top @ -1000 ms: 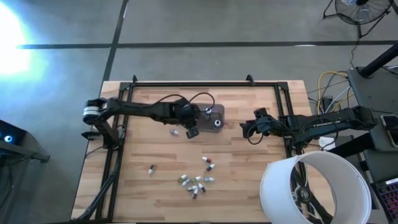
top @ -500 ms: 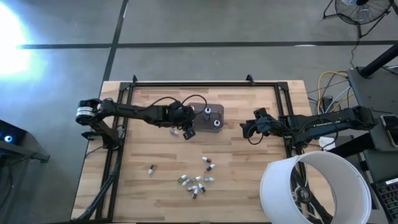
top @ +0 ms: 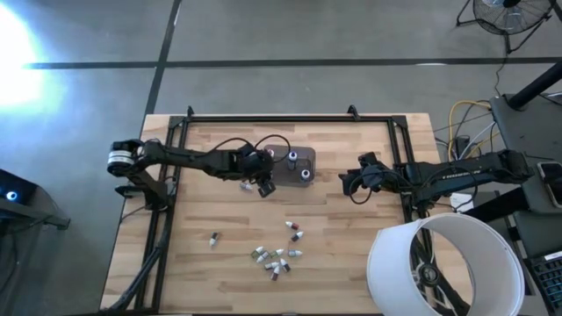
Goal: Pick & Place food coloring
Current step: Put the large violet food coloring bottle into the black bin
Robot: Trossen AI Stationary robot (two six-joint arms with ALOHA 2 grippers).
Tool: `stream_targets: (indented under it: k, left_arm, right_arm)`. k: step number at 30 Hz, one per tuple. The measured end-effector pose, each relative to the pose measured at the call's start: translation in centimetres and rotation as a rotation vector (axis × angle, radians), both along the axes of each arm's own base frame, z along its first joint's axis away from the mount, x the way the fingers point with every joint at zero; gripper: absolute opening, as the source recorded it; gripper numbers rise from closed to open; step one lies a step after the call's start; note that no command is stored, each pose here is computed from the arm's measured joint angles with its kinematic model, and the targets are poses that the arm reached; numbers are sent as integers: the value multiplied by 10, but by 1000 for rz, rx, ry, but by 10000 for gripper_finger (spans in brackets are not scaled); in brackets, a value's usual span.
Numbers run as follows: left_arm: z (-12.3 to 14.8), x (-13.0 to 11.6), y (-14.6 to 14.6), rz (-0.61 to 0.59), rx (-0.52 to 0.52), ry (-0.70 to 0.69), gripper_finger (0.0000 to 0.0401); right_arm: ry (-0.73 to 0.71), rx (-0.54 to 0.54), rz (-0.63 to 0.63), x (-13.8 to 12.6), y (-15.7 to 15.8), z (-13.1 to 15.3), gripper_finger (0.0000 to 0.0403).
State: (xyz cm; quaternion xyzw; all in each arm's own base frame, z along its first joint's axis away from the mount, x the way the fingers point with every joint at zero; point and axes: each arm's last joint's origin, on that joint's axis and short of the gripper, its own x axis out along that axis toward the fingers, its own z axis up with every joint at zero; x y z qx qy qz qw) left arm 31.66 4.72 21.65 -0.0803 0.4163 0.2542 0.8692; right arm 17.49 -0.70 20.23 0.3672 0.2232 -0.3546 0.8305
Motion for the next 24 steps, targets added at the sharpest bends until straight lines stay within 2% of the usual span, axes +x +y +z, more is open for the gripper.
stream_targets:
  k: [9,18,24]
  left_arm:
    - [9,-5,1,36,52,-18,120]
    - [14,-8,1,42,49,-22,167]
    - [18,-10,1,51,53,-35,176]
  right_arm:
    - [1,-1,0,0,0,0,221]
    - [9,-7,-2,-1,0,-2,221]
    - [10,-5,-5,-1,0,-3,221]
